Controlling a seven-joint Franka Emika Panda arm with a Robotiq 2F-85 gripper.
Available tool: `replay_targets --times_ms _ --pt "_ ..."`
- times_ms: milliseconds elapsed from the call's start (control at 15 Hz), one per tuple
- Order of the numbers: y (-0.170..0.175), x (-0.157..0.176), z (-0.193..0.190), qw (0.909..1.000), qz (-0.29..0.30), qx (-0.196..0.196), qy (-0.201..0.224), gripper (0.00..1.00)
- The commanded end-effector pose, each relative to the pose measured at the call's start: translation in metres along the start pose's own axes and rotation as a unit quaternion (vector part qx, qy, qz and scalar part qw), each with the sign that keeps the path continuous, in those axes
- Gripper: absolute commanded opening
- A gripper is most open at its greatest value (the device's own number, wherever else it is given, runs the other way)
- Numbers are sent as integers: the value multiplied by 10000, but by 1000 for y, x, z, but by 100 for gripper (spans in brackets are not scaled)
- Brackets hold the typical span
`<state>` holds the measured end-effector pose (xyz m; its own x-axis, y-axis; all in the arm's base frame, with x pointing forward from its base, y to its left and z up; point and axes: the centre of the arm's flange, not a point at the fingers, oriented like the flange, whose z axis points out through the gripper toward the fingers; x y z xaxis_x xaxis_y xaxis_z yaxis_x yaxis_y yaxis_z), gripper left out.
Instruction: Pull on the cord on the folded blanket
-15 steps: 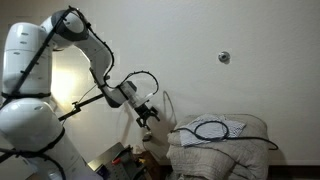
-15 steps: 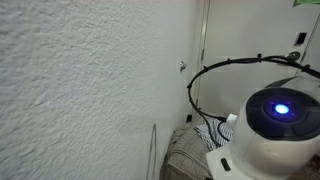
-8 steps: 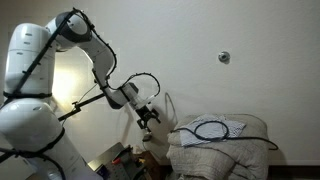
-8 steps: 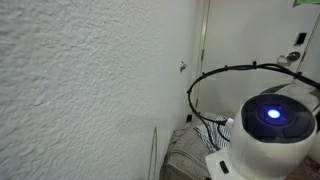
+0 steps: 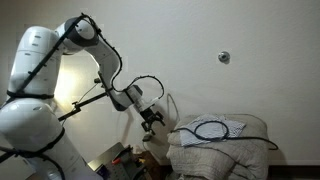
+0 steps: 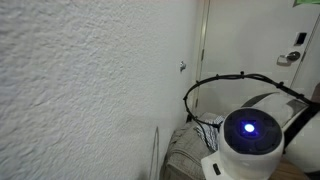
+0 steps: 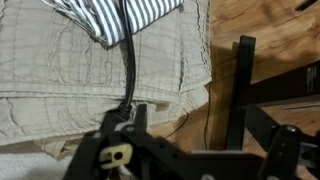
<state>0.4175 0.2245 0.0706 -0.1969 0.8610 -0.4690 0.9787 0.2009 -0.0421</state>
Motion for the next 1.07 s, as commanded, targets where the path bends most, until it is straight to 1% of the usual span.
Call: replay_targets --times_ms 0,200,400,600,667,733,800,867,933,1000 --pt "26 1 20 9994 182 -157 -245 100" --pt "42 -1 33 9992 245 -245 -214 100" --pt "57 3 48 9997 225 -94 -94 100" --pt "65 11 60 9997 231 17 -81 100" --pt "66 14 62 9996 255 26 -87 97" --pt "68 16 64 9996 271 28 -92 91" --pt "69 18 64 9996 266 37 -76 92" --pt "70 19 63 9995 289 22 -77 90" --pt "70 20 60 9994 332 26 -54 82" --pt "70 21 56 9994 332 6 -71 69"
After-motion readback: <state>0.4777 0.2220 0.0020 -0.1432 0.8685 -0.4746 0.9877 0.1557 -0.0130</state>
